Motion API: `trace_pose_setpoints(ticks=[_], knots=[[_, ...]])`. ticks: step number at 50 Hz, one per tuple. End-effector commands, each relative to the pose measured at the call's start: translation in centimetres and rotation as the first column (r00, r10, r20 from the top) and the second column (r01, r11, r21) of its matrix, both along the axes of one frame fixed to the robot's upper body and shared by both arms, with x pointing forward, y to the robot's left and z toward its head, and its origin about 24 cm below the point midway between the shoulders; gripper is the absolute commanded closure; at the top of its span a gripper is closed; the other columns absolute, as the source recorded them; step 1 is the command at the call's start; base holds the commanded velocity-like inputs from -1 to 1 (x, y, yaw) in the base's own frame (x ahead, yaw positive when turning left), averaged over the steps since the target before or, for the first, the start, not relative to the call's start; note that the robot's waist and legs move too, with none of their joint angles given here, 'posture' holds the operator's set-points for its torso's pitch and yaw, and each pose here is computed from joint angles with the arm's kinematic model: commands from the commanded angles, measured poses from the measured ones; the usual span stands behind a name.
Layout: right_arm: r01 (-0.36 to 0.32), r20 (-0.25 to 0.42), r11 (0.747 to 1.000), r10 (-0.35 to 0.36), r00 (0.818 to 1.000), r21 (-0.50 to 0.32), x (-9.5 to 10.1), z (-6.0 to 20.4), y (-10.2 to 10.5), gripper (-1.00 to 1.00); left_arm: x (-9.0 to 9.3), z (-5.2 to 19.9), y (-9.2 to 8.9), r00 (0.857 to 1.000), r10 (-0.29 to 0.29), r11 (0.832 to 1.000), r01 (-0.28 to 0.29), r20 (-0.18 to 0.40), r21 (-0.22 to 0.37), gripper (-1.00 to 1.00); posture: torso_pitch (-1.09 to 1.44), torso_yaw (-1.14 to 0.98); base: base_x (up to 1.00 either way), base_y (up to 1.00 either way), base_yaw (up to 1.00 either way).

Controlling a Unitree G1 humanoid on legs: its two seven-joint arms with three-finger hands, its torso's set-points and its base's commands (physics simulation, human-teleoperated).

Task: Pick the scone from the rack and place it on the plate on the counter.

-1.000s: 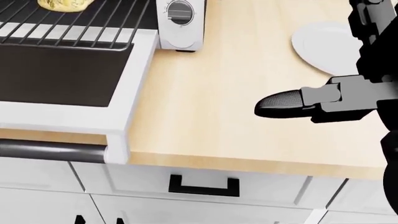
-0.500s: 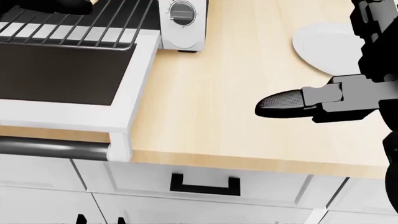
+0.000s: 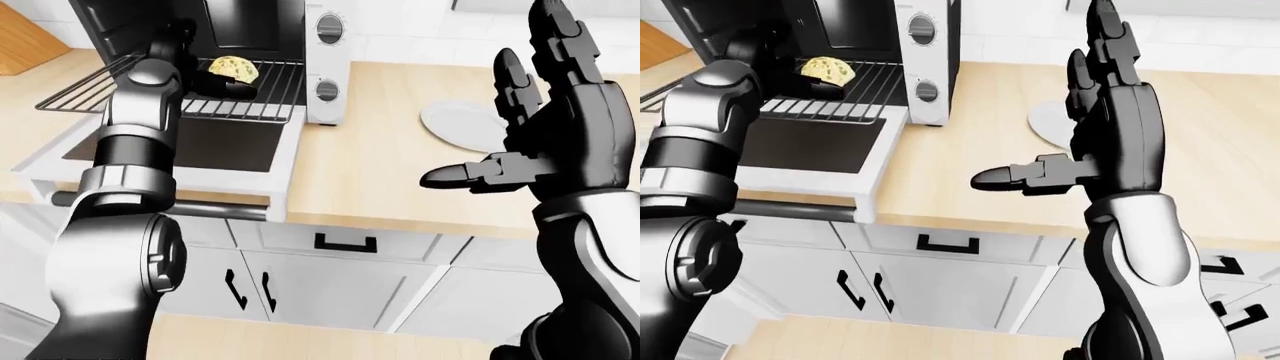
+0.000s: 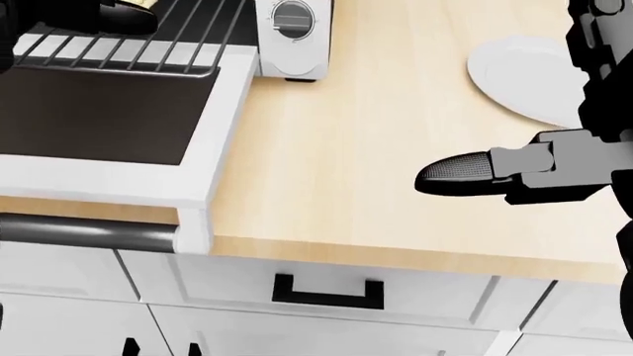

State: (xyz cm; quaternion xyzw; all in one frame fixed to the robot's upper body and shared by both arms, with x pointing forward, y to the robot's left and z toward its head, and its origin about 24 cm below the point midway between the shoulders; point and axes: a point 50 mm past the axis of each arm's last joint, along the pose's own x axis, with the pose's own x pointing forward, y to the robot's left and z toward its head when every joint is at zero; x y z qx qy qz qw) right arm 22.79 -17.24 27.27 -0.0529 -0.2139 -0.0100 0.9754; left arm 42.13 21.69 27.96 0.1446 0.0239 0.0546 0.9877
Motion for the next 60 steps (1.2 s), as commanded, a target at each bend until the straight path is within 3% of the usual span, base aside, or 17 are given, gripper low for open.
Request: trace_pose_setpoints(ticks=[1, 7, 12, 16, 20, 24, 30, 35, 36, 37, 43, 50, 60], knots=[[0.003, 0.07, 1.0, -0.002, 0.998, -0.006, -0.5, 0.9, 0.0, -1.0, -0.3, 3.2, -0.4, 0.993, -0.011, 1.0, 0.01, 0.119, 0.009, -0.89, 0.0, 0.0, 0.0, 0.0, 0.0], [0.004, 0.07, 1.0, -0.004, 0.998, -0.004, -1.0, 1.0, -0.2, -1.0, 0.0, 3.1, -1.0, 0.992, -0.019, 1.0, 0.019, 0.125, -0.002, -0.86, 0.0, 0.0, 0.0, 0.0, 0.0], [0.006, 0.071, 1.0, -0.005, 0.997, -0.004, -1.0, 1.0, -0.2, -1.0, 0.1, 2.8, -1.1, 0.992, -0.015, 1.0, 0.015, 0.124, 0.004, -0.7, 0.0, 0.0, 0.0, 0.0, 0.0], [0.006, 0.072, 1.0, -0.006, 0.997, -0.004, -1.1, 1.0, -0.3, -1.0, 0.2, 2.9, -1.2, 0.992, -0.015, 1.0, 0.015, 0.125, 0.007, -0.46, 0.0, 0.0, 0.0, 0.0, 0.0], [0.007, 0.071, 1.0, -0.007, 0.997, -0.004, -0.9, 1.0, -0.2, -1.0, 0.2, 2.9, -1.3, 0.992, -0.018, 1.0, 0.016, 0.125, 0.015, -0.4, 0.0, 0.0, 0.0, 0.0, 0.0], [0.006, 0.072, 1.0, -0.006, 0.997, -0.005, -0.6, 1.1, -0.2, -1.0, 0.3, 2.7, -1.4, 0.992, -0.022, 1.0, 0.019, 0.121, 0.021, -0.15, 0.0, 0.0, 0.0, 0.0, 0.0], [0.007, 0.072, 1.0, -0.007, 0.997, -0.004, -0.4, 1.0, -0.1, -1.0, 0.2, 2.8, -1.4, 0.992, -0.025, 0.999, 0.021, 0.121, 0.028, -0.03, 0.0, 0.0, 0.0, 0.0, 0.0], [0.009, 0.073, 1.0, -0.009, 0.997, -0.002, -0.5, 0.9, -0.2, -1.0, 0.2, 2.8, -1.5, 0.993, -0.028, 0.999, 0.024, 0.118, 0.042, 0.33, 0.0, 0.0, 0.0, 0.0, 0.0], [0.009, 0.073, 1.0, -0.009, 0.997, -0.002, -0.5, 0.9, -0.2, -1.0, 0.2, 2.8, -1.5, 0.993, -0.029, 0.999, 0.024, 0.118, 0.043, 0.49, 0.0, 0.0, 0.0, 0.0, 0.0], [0.01, 0.073, 1.0, -0.01, 0.997, -0.003, -0.6, 0.9, -0.2, -1.0, 0.2, 2.8, -1.4, 0.993, -0.029, 0.999, 0.024, 0.118, 0.048, 0.79, 0.0, 0.0, 0.0, 0.0, 0.0], [0.011, 0.074, 1.0, -0.01, 0.997, -0.001, -0.9, 0.9, -0.4, -1.0, 0.2, 2.9, -1.4, 0.993, -0.031, 0.998, 0.024, 0.118, 0.063, 1.0, 0.0, 0.0, 0.0, 0.0, 0.0], [0.01, 0.073, 1.0, -0.01, 0.997, -0.003, -1.1, 0.9, -0.4, -1.0, 0.1, 3.2, -1.4, 0.992, -0.036, 0.997, 0.027, 0.121, 0.077, 1.0, 0.0, 0.0, 0.0, 0.0, 0.0], [0.011, 0.073, 1.0, -0.011, 0.997, -0.002, -0.9, 0.8, -0.2, -1.0, -0.9, 5.2, -0.8, 0.985, -0.02, 0.997, 0.008, 0.173, 0.07, 1.0, 0.0, 0.0, 0.0, 0.0, 0.0]])
